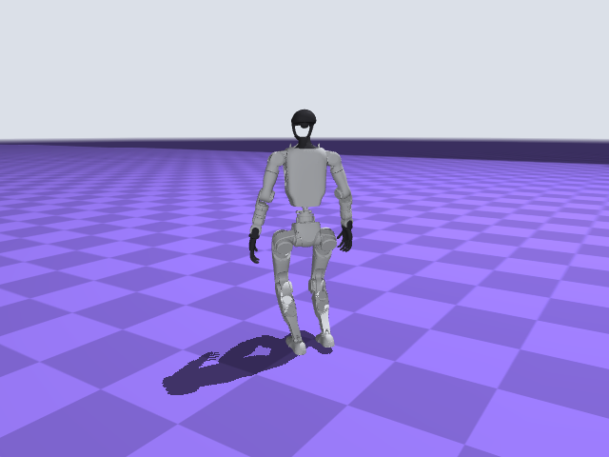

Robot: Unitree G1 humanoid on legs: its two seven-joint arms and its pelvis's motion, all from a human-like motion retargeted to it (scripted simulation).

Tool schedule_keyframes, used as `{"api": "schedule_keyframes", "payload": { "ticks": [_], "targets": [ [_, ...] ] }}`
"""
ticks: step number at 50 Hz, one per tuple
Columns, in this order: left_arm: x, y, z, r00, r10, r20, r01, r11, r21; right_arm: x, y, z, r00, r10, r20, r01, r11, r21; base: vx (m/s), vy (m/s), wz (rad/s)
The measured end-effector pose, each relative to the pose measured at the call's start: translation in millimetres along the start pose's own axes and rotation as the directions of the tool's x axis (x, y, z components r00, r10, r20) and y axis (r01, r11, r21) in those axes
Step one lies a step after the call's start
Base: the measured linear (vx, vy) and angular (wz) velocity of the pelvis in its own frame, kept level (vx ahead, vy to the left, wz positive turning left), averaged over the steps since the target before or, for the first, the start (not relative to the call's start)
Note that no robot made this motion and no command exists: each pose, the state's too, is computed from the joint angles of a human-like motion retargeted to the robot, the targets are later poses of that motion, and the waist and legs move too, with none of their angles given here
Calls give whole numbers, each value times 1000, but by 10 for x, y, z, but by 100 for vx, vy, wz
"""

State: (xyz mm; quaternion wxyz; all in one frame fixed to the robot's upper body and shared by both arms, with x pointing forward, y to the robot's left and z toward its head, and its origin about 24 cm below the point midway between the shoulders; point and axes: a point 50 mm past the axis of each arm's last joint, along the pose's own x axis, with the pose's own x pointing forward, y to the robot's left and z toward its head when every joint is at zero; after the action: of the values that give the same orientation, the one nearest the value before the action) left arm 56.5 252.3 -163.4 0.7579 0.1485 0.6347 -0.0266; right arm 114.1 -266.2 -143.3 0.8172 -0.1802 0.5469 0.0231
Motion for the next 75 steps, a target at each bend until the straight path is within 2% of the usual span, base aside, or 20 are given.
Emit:
{"api": "schedule_keyframes", "payload": {
  "ticks": [5, 8, 17, 25, 30, 35, 40, 51, 62, 65, 70, 75],
  "targets": [
    [-6, -115, -84, 998, -68, 3, 68, 989, -130, -36, 19, -201, 997, 40, -64, -39, 999, 10, 9, 3, 4],
    [-15, -80, -108, 998, -64, 4, 64, 987, -148, -53, -10, -256, 995, 50, -82, -51, 999, -8, 4, 3, 21],
    [-26, 59, -82, 1000, -21, 3, 21, 999, -44, -37, -39, -136, 998, 54, -43, -57, 996, -68, -2, 0, 3],
    [-1, -71, 23, 999, -44, 27, 43, 998, 36, -2, 176, 47, 995, 97, 32, -94, 993, -73, -9, -3, -7],
    [30, -121, 231, 999, -23, 27, 19, 991, 132, 43, 243, 147, 997, 80, 18, -78, 991, -104, -9, -3, 22],
    [33, -188, 225, 998, -57, 32, 52, 989, 142, 39, 184, 61, 998, 65, -18, -67, 994, -84, 6, 1, -31],
    [11, -231, 106, 992, -121, 41, 117, 990, 81, -4, 72, -27, 997, 79, -18, -81, 993, -84, 7, 1, -4],
    [-33, -16, -11, 995, -85, 44, 77, 986, 149, -46, -182, 87, 998, 37, 52, -31, 993, -118, -2, 0, -5],
    [15, -62, 83, 999, -30, -11, 32, 974, 225, 53, 92, 241, 998, 46, 31, -42, 990, -135, -10, 0, -2],
    [27, -163, 108, 998, -59, -10, 60, 978, 202, 61, 186, 150, 998, 69, -12, -70, 989, -133, 3, 1, -14],
    [21, -304, 78, 988, -154, 7, 154, 986, 69, 27, 248, -23, 990, 131, -53, -136, 985, -110, 4, 2, -24],
    [12, -235, 157, 987, -150, 55, 148, 988, 38, 5, 172, -40, 987, 154, -44, -158, 981, -114, -1, 1, 0]
  ]
}}
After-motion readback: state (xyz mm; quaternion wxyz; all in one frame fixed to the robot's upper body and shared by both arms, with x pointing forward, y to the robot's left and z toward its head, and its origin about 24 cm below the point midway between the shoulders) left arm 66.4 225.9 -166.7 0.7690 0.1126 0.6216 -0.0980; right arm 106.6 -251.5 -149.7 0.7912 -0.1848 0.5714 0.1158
